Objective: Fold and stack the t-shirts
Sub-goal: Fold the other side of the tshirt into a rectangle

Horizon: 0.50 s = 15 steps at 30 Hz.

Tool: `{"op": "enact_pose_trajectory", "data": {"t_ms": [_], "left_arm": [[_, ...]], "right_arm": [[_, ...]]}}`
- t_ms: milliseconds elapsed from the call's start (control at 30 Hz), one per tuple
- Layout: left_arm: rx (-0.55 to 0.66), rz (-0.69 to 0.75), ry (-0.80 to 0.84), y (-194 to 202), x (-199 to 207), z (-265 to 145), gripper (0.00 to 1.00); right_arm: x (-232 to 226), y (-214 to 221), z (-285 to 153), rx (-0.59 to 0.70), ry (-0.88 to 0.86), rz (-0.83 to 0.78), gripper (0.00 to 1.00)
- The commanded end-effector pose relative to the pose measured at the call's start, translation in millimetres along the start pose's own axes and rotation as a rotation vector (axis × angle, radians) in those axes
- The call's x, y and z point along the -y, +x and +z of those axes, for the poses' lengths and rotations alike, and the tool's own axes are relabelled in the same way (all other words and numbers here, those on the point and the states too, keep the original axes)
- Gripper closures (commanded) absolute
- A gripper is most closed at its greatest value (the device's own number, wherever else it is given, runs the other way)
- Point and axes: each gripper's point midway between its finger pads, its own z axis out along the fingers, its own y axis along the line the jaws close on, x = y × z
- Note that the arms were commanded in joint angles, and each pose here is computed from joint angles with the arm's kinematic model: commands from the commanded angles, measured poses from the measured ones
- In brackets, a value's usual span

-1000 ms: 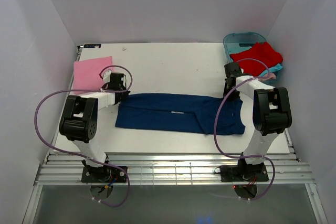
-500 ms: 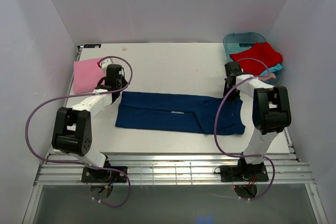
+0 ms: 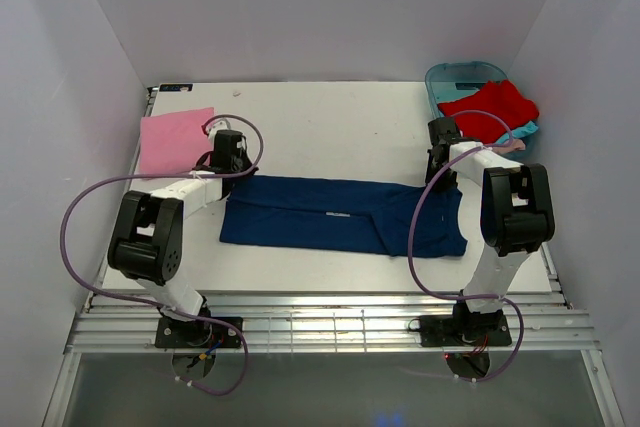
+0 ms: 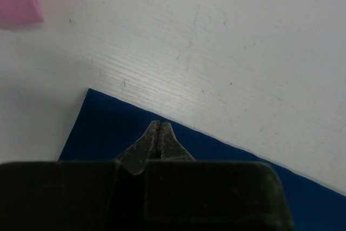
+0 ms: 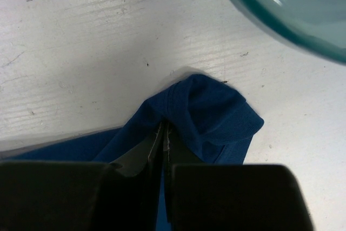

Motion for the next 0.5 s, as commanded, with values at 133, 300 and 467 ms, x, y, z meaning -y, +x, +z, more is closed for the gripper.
{"op": "enact_pose_trajectory", "data": {"t_ms": [133, 300, 467], "left_arm": [[-0.064, 0.013, 0.029, 20, 3, 9, 1.00], [-0.114, 0.012, -0.005, 42, -9, 17, 1.00], [-0.155, -0.003, -0.048, 63, -25, 18, 1.00]], "right_arm": [[2, 38, 17, -0.146, 0.006, -0.019, 0.92], [3, 37, 18, -0.151, 0.014, -0.024, 0.92], [3, 40, 22, -0.171, 0.021, -0.029, 0.92]]}}
